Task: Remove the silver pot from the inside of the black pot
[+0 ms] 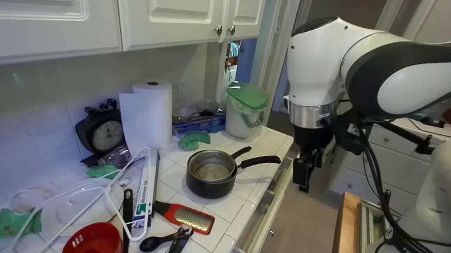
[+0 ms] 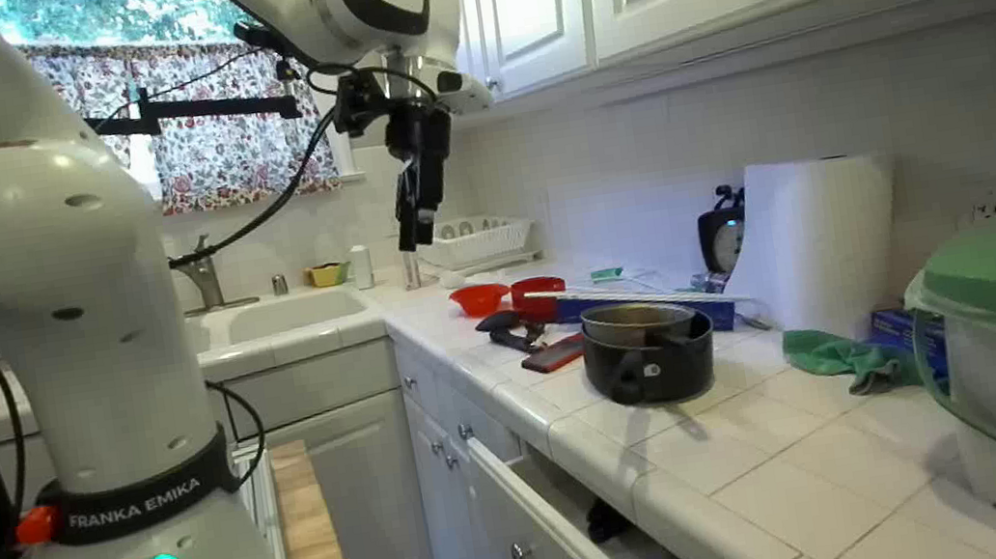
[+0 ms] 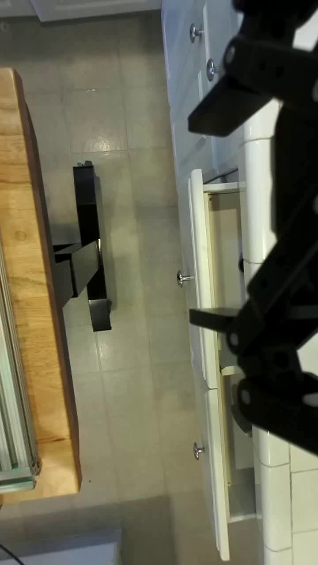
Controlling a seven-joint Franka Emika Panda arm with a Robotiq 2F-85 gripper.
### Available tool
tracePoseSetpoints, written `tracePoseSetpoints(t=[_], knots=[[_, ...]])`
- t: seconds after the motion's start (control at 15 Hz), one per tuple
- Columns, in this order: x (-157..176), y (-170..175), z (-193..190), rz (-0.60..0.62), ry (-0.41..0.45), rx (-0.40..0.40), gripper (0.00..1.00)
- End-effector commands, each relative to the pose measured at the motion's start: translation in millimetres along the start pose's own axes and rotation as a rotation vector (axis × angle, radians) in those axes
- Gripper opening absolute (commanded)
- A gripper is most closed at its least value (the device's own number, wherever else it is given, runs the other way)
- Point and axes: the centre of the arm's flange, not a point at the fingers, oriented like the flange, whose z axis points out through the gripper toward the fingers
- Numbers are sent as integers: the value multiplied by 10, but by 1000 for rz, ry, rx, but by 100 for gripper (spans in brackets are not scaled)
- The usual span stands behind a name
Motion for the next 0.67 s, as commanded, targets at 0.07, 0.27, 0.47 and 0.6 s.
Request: tracePoseSetpoints(t=[0.07, 0.27, 0.47, 0.6], knots=[[0, 0, 0, 0, 0, 0, 100], [97, 82, 16, 49, -3, 11, 100], [352, 273, 82, 203, -16, 54, 100], [525, 363, 156, 258, -19, 85, 100]])
